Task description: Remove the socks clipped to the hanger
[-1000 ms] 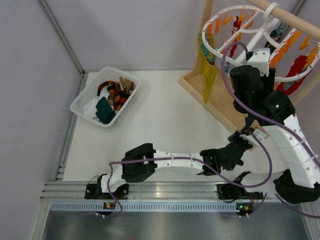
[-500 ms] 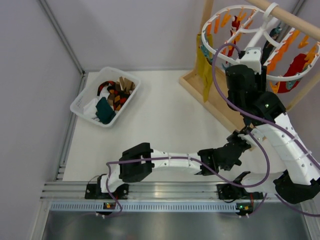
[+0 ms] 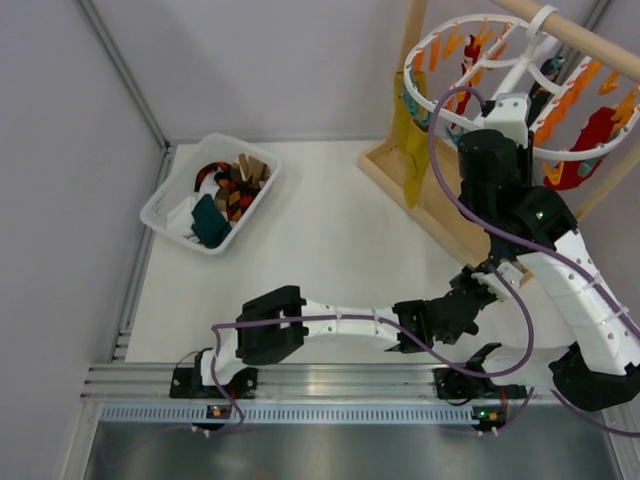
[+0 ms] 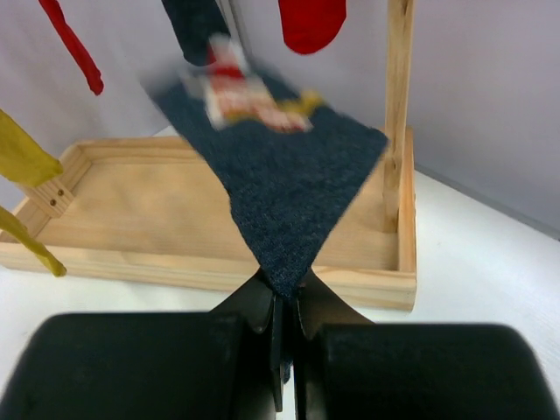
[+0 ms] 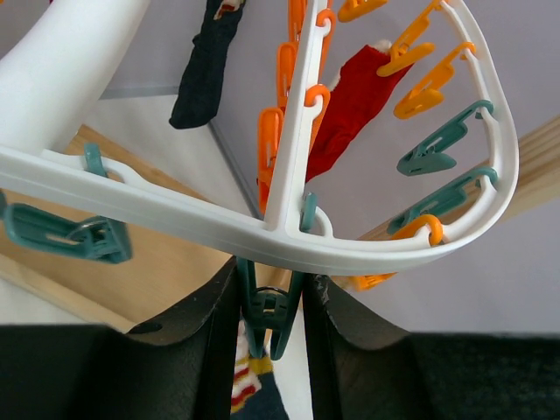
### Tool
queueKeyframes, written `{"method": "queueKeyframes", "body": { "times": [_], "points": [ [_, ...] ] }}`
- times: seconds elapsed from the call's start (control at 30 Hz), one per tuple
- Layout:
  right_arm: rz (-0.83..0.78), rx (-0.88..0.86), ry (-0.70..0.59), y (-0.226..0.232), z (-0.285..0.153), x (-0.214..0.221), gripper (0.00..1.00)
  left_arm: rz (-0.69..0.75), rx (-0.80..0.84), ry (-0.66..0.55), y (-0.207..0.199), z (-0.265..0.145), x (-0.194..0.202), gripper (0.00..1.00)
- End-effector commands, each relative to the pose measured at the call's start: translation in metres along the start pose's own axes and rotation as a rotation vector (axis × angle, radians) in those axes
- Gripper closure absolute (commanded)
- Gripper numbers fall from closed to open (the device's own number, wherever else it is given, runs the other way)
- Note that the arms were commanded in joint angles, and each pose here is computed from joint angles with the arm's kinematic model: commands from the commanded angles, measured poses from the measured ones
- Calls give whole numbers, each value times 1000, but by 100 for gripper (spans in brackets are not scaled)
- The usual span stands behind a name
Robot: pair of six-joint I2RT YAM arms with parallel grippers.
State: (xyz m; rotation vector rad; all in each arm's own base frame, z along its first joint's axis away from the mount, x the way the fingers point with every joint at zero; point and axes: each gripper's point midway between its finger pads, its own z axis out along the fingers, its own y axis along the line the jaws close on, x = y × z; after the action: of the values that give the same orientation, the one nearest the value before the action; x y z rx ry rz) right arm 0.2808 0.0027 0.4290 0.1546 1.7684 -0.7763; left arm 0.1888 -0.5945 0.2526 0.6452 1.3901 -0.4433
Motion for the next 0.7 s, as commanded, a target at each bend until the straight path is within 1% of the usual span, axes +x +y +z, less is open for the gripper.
{"method": "queueKeyframes", "body": {
  "times": [0.0, 0.07, 0.1, 0.13, 0.17, 0.2, 0.23, 0.27, 0.3, 0.33, 0.37, 0.43, 0.47, 0.53, 0.57, 0.6, 0.63, 0.67],
  "points": [
    [91, -6, -39, -8, -4, -13, 89, -86, 0, -32, 10, -10, -26, 100],
    [93, -12, -38, -7, -4, -11, 87, -95, -11, -20, 14, -13, -21, 100],
    [99, -24, -38, -5, -4, -10, 81, -107, -20, -24, 20, -17, -29, 100],
    [106, -32, -39, -5, -4, -10, 76, -96, -36, 0, 25, -20, -19, 100],
    [109, -40, -39, -5, -5, -8, 72, -101, -45, 7, 32, -23, -19, 100],
    [120, -62, -40, -2, -6, -7, 64, -126, -60, 16, 44, -28, -25, 100],
    [120, -71, -39, -2, -6, -6, 59, -121, -64, 41, 52, -32, -16, 100],
    [128, -83, -44, -3, -8, -6, 57, -145, -83, 62, 64, -32, -10, 100],
    [161, -111, -44, 1, -9, -6, 56, -137, -98, 99, 74, -35, -1, 100],
    [171, -122, -45, 1, -11, -6, 55, -169, -108, 100, 87, -39, -11, 100],
    [183, -133, -48, 0, -12, -5, 54, -179, -120, 133, 96, -43, 3, 100],
    [192, -177, -44, 4, -14, -3, 43, -181, -169, 164, 130, -48, 5, 100],
    [205, -197, -45, 4, -17, -2, 31, -191, -209, 186, 147, -49, 14, 100],
    [211, -274, -44, 13, -22, 0, 22, -178, -253, 242, 170, -58, 28, 100],
    [217, -303, -45, 13, -25, 2, 16, -219, -298, 238, 194, -59, 22, 100],
    [232, -357, -46, 19, -30, 2, 3, -218, -319, 264, 206, -65, 33, 100],
    [238, -385, -49, 20, -33, 2, 1, -215, -339, 295, 220, -69, 40, 100],
    [256, -406, -56, 16, -37, 4, 0, -253, -357, 287, 233, -74, 34, 100]
  ]
}}
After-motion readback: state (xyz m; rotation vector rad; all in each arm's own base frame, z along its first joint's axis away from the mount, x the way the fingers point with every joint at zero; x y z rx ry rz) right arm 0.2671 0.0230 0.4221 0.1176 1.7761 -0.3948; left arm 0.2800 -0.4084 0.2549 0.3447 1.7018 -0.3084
